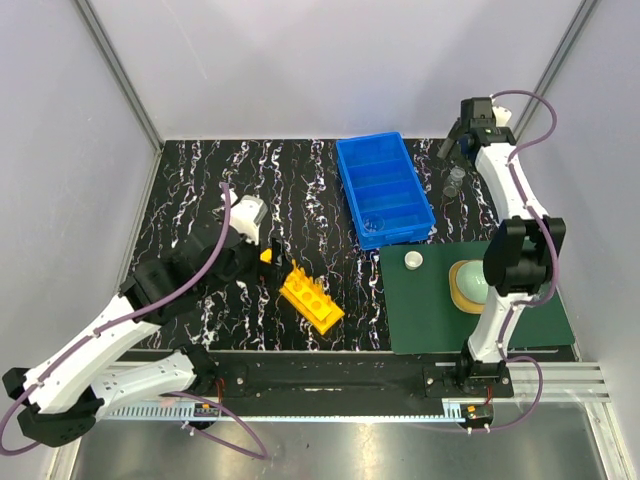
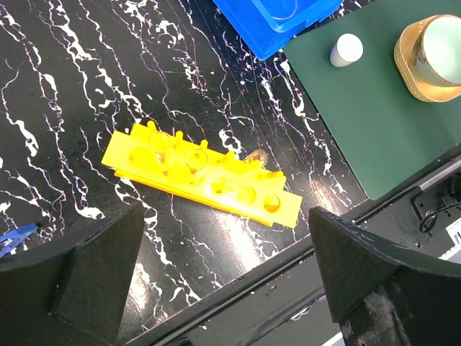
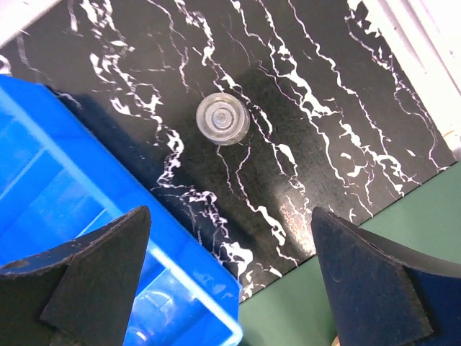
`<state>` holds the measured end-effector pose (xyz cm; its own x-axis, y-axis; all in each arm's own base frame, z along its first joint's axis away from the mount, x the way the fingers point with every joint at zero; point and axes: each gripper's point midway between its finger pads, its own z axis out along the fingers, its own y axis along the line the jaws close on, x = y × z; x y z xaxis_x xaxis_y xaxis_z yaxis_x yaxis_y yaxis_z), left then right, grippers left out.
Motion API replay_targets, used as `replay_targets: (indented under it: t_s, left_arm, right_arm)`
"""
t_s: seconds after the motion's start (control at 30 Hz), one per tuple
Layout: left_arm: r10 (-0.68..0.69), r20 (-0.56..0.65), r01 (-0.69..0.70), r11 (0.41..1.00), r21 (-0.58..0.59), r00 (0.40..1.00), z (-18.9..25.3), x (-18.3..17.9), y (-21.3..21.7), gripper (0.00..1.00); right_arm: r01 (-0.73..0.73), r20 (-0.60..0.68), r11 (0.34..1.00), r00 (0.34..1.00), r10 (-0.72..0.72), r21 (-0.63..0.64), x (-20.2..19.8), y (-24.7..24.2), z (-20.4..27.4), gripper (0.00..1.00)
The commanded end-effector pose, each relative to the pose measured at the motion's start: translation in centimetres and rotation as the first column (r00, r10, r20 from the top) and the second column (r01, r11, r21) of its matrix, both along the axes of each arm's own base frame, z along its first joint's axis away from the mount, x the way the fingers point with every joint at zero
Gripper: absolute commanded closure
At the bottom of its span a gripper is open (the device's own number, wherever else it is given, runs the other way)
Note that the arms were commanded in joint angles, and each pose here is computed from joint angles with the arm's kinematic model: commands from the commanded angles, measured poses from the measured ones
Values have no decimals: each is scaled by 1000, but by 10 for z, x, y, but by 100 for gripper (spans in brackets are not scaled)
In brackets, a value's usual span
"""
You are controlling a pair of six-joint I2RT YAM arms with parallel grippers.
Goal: Organize the chemistry lab equipment
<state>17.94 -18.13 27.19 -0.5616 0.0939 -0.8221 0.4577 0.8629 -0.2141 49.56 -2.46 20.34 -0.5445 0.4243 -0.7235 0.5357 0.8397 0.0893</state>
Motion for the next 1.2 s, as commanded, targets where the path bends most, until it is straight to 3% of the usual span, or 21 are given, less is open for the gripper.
replay_targets:
  t_s: [0.0,0.23,0.93,1.17]
  left_arm:
    - [-27,26,29,998,-52,999,6,5,-13,1]
    - [-40,15,40,998,-45,999,-3,7,-19,1]
    - [-59,-6,59,998,14,998,-18,17,-27,1]
    - [-66,-15,66,998,23,998,-22,18,-30,1]
  right_arm:
    - [-11,-100,1000,995,14,28,9,-6,-37,0]
    - [-7,-129,995,991,20,103,31,-20,-71,0]
    - [-31,-185,987,981,60,156,66,-21,-126,0]
    - [-36,-189,988,980,65,152,69,-22,-131,6]
